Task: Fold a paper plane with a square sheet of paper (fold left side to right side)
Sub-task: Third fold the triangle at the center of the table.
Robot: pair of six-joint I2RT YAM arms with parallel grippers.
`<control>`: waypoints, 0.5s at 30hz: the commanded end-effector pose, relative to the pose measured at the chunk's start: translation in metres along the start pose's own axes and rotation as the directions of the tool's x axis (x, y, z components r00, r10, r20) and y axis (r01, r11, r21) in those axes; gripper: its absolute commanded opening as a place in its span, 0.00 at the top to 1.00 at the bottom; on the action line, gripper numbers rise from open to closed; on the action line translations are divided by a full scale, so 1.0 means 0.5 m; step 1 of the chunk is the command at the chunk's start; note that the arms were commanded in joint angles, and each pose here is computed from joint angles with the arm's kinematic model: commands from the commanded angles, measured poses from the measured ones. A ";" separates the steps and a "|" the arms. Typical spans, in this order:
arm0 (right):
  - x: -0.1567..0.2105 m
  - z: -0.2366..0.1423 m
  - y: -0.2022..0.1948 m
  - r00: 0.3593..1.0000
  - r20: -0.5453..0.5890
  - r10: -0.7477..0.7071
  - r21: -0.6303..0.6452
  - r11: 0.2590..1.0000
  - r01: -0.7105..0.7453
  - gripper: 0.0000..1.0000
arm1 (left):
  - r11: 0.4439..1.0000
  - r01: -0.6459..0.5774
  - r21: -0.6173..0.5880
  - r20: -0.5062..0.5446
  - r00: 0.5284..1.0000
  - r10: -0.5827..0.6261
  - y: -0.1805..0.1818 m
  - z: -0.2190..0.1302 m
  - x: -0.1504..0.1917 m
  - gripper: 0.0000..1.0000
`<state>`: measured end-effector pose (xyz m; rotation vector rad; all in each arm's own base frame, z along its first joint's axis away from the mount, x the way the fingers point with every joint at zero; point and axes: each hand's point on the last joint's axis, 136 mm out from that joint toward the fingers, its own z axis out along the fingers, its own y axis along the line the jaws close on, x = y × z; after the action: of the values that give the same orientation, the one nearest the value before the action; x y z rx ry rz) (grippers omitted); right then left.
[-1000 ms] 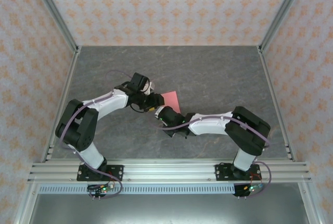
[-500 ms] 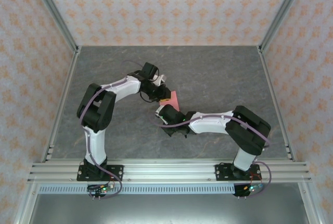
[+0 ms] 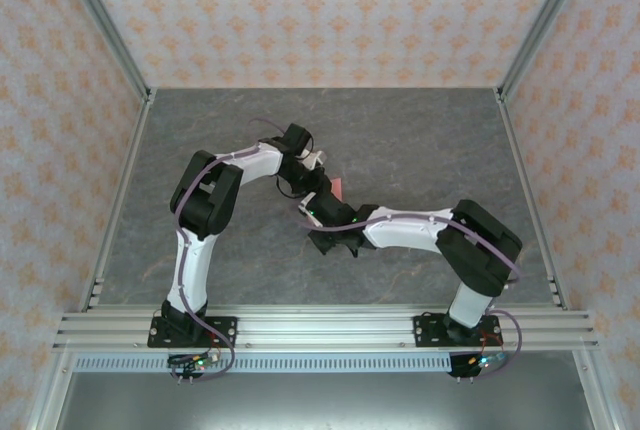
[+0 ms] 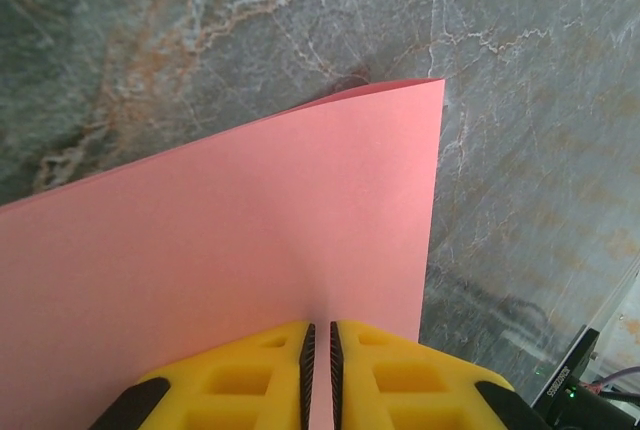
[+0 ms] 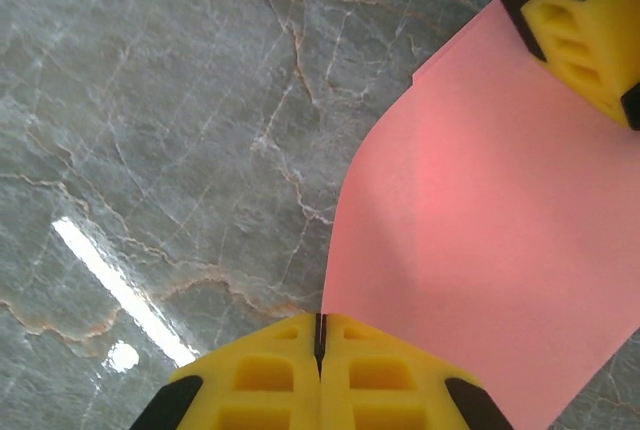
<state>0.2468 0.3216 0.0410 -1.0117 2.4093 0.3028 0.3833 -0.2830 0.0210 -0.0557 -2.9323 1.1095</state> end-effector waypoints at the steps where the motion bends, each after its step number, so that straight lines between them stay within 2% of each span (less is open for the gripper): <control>1: -0.014 -0.011 -0.010 0.997 -0.009 0.071 -0.026 0.997 -0.071 1.00 | 0.999 0.012 -0.046 -0.065 0.998 -0.015 0.032 0.024 0.036 0.84; 15: -0.010 0.014 -0.090 0.946 -0.024 0.323 -0.101 0.941 -0.324 1.00 | 0.998 0.015 -0.055 -0.080 0.997 -0.019 0.044 0.033 0.046 0.88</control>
<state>0.2829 0.2926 0.0424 -0.7117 2.5611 0.4792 0.3823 -0.2822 0.0197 -0.0883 -2.9371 1.1061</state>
